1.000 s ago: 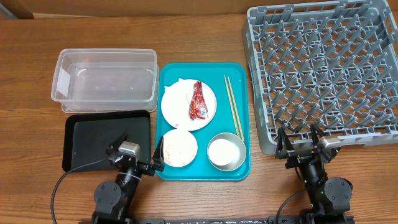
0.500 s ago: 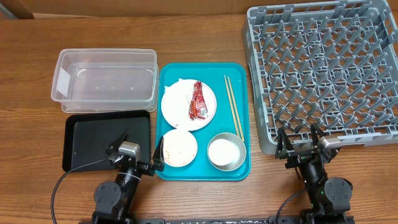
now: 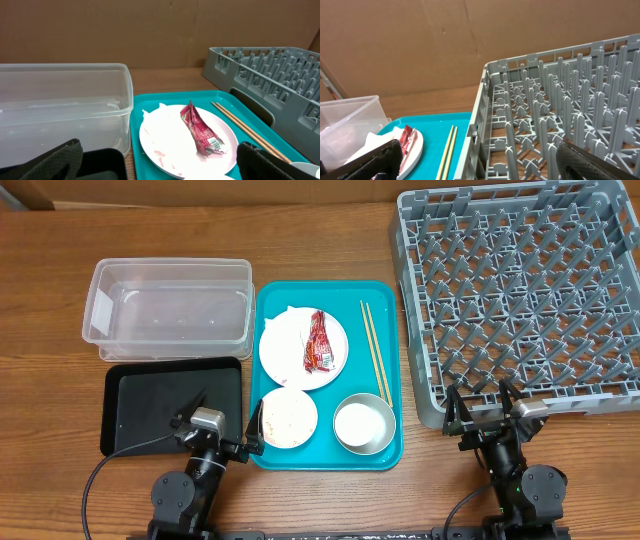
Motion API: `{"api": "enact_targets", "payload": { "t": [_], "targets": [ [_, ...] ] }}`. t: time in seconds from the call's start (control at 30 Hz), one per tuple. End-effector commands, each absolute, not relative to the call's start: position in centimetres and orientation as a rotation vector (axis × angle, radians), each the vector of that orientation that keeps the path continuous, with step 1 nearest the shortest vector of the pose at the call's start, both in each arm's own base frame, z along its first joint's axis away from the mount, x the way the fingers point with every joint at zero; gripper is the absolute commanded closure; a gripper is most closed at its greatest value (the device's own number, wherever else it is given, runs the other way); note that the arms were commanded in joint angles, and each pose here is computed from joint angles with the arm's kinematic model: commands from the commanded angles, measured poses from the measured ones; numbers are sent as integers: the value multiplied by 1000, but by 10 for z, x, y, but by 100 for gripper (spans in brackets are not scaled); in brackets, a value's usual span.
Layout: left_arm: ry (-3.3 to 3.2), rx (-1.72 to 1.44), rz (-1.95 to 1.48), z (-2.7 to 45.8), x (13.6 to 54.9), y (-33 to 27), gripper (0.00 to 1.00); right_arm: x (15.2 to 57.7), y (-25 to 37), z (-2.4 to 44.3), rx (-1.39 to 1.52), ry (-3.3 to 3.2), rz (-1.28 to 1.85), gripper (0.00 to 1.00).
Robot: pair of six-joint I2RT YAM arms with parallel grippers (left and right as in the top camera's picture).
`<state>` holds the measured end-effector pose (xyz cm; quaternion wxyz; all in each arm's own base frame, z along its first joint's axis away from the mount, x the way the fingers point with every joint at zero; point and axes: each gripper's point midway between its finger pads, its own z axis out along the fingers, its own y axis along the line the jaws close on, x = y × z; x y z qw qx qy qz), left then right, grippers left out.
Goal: Sort waste into correct bins and load items into the dishwasher
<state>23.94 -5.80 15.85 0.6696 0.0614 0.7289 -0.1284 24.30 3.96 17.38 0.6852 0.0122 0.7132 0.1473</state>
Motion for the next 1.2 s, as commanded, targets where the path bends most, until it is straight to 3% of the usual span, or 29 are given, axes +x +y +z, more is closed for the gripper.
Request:
{"api": "enact_targets", "payload": {
  "t": [0.0, 0.47, 0.87, 1.17],
  "targets": [
    [1638, 141, -286, 158, 239, -57, 0, 243, 39, 172, 29, 1593, 327, 0],
    [1604, 164, -407, 168, 235, -72, 0, 239, 56, 177, -54, 1580, 410, 0],
    [1421, 206, -464, 297, 212, -79, 0, 212, 65, 302, -82, 1473, 498, 0],
    [1917, 315, -704, 335, 213, -116, 0, 232, 67, 323, 6, 1964, 511, 0]
  ]
}}
